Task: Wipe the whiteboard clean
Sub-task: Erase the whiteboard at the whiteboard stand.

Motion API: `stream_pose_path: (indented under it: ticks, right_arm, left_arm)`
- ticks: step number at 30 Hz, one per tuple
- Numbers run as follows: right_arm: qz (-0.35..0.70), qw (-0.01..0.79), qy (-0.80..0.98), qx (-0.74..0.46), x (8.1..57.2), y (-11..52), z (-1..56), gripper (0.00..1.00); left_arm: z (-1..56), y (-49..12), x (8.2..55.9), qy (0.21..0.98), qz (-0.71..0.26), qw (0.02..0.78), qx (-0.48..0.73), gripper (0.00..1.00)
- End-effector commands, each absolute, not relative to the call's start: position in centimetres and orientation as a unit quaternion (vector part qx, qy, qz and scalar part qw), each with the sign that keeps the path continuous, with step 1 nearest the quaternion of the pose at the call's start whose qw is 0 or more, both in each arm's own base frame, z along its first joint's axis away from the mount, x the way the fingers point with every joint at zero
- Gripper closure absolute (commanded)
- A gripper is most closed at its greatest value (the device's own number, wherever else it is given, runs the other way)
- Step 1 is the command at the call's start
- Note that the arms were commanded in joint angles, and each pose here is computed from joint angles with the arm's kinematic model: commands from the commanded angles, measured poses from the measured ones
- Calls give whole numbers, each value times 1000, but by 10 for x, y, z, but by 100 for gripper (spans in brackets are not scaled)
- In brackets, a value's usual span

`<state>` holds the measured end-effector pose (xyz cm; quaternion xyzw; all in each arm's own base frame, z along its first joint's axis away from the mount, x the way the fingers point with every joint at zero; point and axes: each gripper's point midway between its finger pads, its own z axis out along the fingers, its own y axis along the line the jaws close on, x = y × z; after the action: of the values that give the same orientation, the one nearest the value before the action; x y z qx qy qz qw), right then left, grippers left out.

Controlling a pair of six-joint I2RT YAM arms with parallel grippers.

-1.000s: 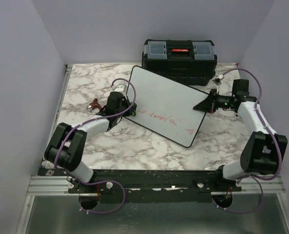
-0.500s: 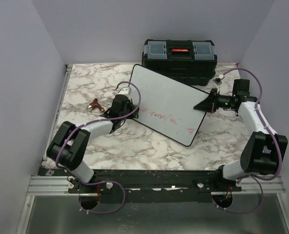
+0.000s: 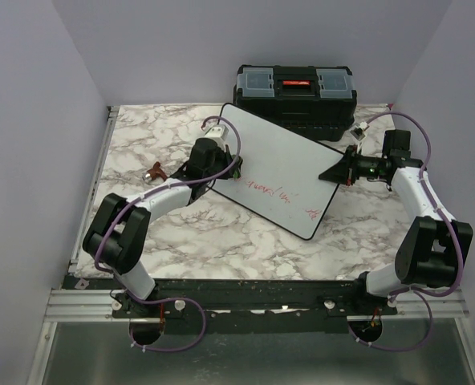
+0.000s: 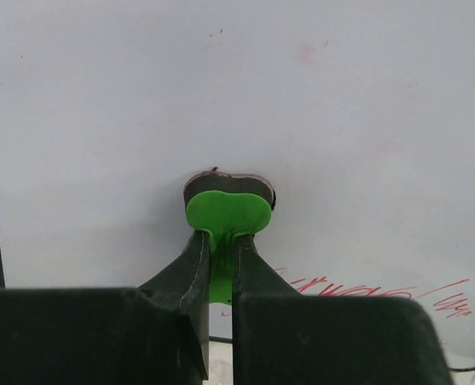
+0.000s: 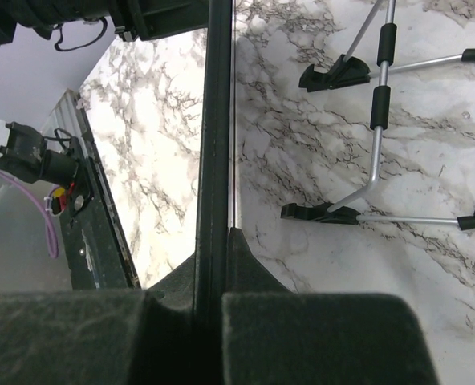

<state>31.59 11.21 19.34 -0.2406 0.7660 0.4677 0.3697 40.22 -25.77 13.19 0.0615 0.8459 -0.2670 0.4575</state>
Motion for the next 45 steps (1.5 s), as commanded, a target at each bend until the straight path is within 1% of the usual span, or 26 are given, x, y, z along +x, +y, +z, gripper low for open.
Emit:
stream_pose_path:
  ticks: [1,3,4,11,15,18,21,26,30,33,37,45]
  right_arm:
    - [487,319,773,-251,290,131,180,100]
    - [487,319,773,-251,290,131,180,99]
    - [487,319,773,-251,290,131,180,99]
    - [486,317,774,-254,290,132,179,99]
    - [486,318,774,-253,291,132,179,99]
    - [487,317,774,-252,290,133,179,99]
    - [486,317,774,-253,290,133,179,99]
    - [484,319,775,-254,290,132,179,99]
    - [486,319,773,-254,290,133,179,99]
    - [485,316,776,-252,291,132,177,99]
    - [484,315,777,-251,291,132,175,99]
    - [487,312,776,-253,290,133,174,99]
  left_arm:
    - [64,-251,379,876,-249,409,52,100]
    - [45,-241,369,883,-239,402,46,100]
    - [45,-237,364,881,-232,410,42,100]
    - [34,-228,342,900,-219,376,36,100]
    - [28,-226,336,903,-212,372,31,100]
    - [38,-220,348,901,-188,390,19,100]
    - [66,-220,368,889,-175,424,17,100]
    - [107,-218,401,874,-165,457,21,100]
    - [121,-215,418,866,-171,470,14,100]
    - [120,-219,419,865,-178,469,13,100]
    - [99,-225,409,873,-197,446,8,100]
    - [65,-244,358,885,-216,412,23,100]
